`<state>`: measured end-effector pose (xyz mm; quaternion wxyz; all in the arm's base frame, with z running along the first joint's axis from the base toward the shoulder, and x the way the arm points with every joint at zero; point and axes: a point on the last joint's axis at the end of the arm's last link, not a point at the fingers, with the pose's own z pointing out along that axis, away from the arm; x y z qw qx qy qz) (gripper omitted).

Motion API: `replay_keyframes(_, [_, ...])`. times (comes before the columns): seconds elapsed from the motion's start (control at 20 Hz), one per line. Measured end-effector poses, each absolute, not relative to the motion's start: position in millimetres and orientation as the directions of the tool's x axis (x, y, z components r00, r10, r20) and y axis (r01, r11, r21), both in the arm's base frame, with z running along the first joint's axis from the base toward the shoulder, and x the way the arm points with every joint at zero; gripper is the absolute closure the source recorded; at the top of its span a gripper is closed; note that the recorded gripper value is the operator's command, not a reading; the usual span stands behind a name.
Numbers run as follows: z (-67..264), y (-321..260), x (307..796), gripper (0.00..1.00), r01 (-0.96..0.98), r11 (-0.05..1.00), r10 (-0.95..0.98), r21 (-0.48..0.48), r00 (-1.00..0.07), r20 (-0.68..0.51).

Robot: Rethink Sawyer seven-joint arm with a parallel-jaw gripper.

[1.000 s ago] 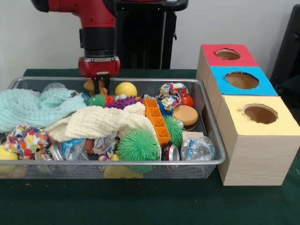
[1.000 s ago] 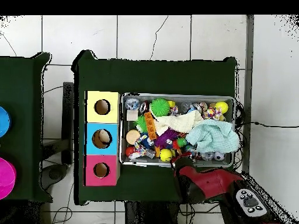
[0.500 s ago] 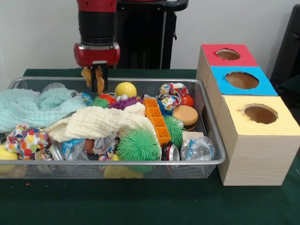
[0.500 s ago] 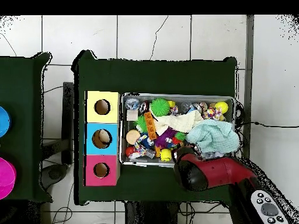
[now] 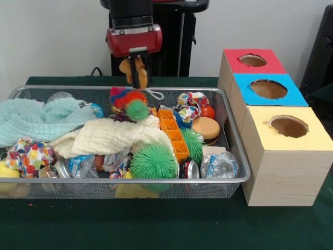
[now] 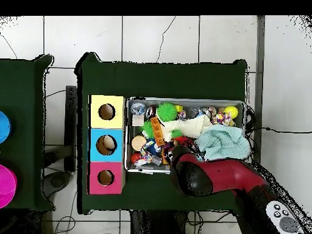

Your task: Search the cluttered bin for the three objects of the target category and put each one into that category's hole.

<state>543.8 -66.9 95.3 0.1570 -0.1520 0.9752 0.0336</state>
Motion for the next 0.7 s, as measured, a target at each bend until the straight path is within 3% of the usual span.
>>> replay_keyframes(0.7, [138.1, 44.2, 536.8, 1.0, -0.386, 0.917, -0.333, 0.1, -0.88, -0.337])
